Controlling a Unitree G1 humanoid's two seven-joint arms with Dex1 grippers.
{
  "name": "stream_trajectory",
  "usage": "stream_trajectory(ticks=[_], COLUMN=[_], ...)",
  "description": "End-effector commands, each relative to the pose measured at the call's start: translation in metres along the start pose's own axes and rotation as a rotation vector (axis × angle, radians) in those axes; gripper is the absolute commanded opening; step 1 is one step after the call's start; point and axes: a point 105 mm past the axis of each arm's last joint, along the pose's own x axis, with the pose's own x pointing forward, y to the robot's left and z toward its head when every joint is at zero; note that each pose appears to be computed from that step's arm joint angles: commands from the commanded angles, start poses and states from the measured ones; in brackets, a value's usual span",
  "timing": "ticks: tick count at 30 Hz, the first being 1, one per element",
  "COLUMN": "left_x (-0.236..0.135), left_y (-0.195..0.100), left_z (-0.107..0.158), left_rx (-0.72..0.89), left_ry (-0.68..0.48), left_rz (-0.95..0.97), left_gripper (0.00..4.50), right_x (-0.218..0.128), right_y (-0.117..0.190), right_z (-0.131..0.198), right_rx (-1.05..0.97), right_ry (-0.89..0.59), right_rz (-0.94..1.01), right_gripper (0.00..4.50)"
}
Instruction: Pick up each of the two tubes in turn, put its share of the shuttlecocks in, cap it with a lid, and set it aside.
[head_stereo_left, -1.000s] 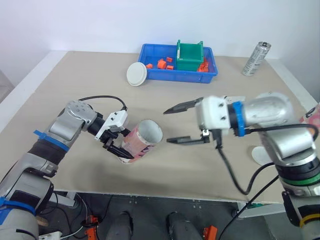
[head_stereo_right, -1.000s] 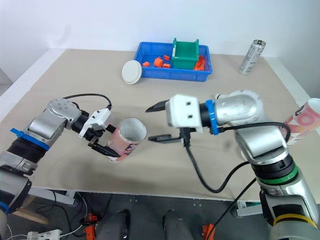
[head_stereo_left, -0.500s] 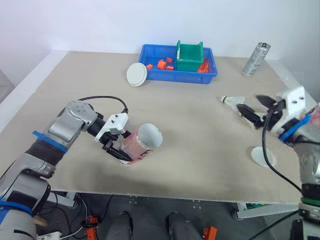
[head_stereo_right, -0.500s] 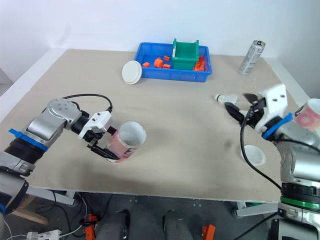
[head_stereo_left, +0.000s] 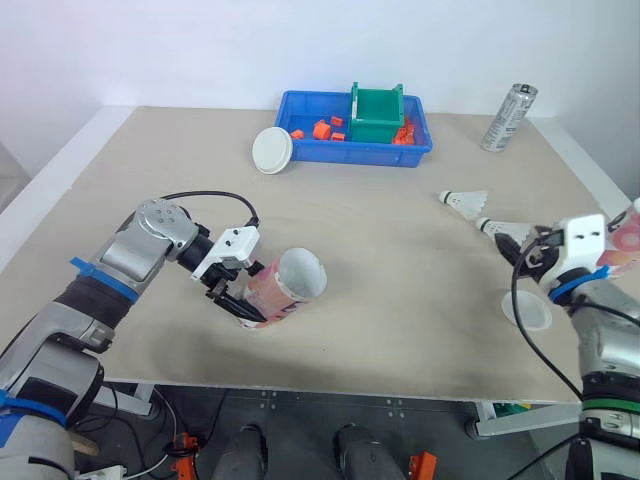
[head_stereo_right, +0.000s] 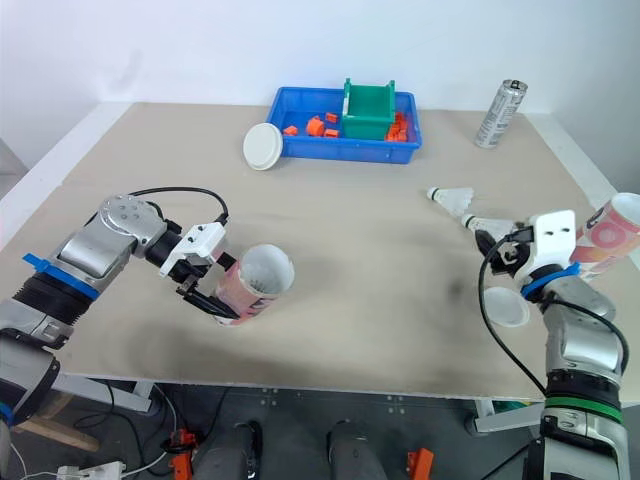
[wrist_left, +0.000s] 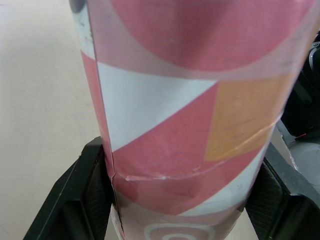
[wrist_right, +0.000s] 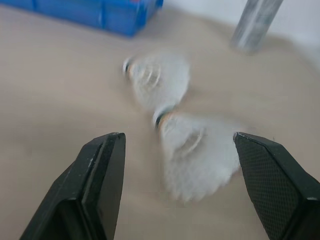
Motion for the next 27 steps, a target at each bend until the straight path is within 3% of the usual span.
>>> stream_trajectory(ticks=[1,13,16,23,27], left_x=[0.005,0.004,0.004,0.002,0.002], left_y=[-0.002,0.000,-0.001,-0.002,-0.002], left_z=[-0.005,-0.002,-0.002,-0.002,-0.001], left_rx=[-0.009,-0.004,-0.005,-0.008,-0.006], left_ry=[0.023,0.020,0.018,0.016,0.016], left_rz=[-0.020,-0.016,-0.016,-0.010,-0.010], left_gripper=[3.27,3.27,3.27,3.27,3.27], right_x=[-0.001,0.024,0.028,0.027,0.023], right_y=[-0.008,-0.001,0.000,-0.004,-0.008], right_z=[0.008,-0.001,-0.002,-0.001,0.002], right_rx=[-0.014,-0.001,-0.005,-0.016,-0.019], right_ry=[-0.042,-0.017,-0.014,-0.023,-0.039], right_rz=[-0.022,-0.003,-0.001,-0.009,-0.018], right_gripper=[3.73,3.73,2.91,0.04,0.04])
